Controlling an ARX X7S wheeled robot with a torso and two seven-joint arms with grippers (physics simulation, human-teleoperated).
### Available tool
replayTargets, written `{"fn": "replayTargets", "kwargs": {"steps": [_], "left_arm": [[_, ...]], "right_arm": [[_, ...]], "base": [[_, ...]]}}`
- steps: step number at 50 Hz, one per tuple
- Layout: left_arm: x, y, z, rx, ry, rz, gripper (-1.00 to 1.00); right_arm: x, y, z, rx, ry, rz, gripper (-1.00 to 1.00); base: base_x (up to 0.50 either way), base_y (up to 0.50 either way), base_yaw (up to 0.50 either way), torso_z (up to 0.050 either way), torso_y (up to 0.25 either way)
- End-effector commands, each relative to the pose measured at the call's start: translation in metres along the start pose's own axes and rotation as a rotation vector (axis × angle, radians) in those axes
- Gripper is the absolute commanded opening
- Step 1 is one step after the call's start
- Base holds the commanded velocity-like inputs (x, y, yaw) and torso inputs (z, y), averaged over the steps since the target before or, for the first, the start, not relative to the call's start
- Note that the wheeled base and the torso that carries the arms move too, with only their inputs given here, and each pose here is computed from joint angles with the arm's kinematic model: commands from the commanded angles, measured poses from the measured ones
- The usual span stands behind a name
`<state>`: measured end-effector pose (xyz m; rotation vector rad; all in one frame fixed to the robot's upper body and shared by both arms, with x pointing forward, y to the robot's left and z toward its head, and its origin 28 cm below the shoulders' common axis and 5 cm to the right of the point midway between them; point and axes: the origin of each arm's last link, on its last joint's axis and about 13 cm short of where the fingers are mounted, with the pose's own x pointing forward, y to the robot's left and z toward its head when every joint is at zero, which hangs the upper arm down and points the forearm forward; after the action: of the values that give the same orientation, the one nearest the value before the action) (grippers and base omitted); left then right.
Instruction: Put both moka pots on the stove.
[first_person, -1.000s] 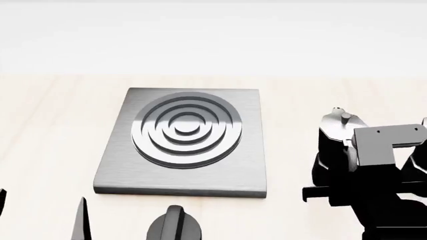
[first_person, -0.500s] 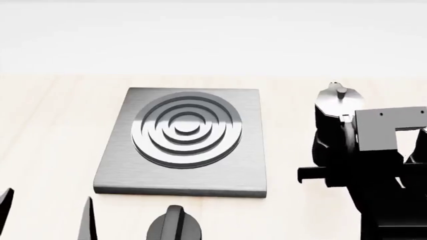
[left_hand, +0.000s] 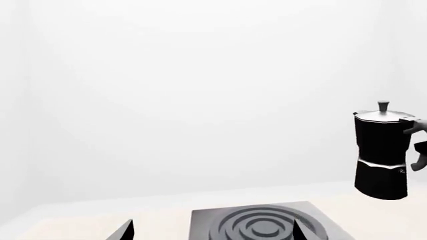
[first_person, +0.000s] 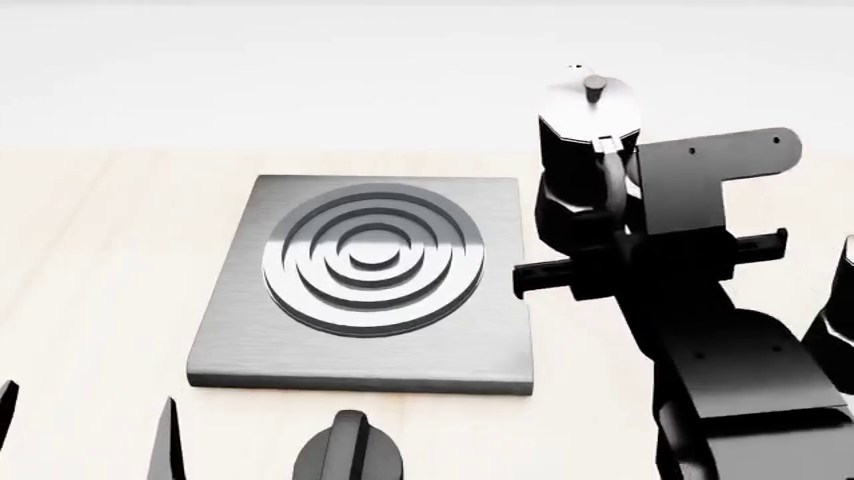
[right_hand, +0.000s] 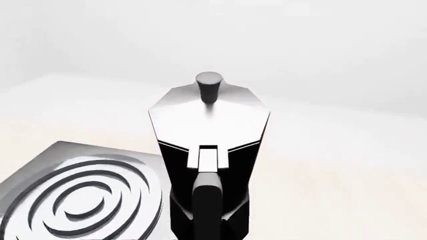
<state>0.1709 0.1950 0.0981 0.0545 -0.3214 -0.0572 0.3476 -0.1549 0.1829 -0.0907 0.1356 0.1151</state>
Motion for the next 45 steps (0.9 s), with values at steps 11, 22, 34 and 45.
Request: {"fn": "replayTargets", "kwargs": {"steps": [11,22,34,45], "left_arm": [[-0.005,0.003,0.001,0.000,0.003,0.010,1.00],[-0.009,0.006,0.004,-0.001,0.003,0.013,1.00],[-0.015,0.007,0.005,-0.006,0.001,0.017,1.00],[-0.012,0.006,0.002,-0.005,0.005,0.013,1.00]], "right_arm": [[0.026,0.044,0.034,0.008,-0.160,0.127,-1.00],[0.042,0.072,0.043,-0.004,-0.165,0.173,-1.00],[0.067,0.098,0.039,-0.010,-0.127,0.206,-1.00],[0.078,0.112,0.032,0.005,-0.120,0.224,-1.00]], "base": [[0.00,0.00,0.00,0.000,0.001],[0.00,0.00,0.00,0.000,0.001],[0.00,0.00,0.00,0.000,0.001],[0.00,0.00,0.00,0.000,0.001]]}}
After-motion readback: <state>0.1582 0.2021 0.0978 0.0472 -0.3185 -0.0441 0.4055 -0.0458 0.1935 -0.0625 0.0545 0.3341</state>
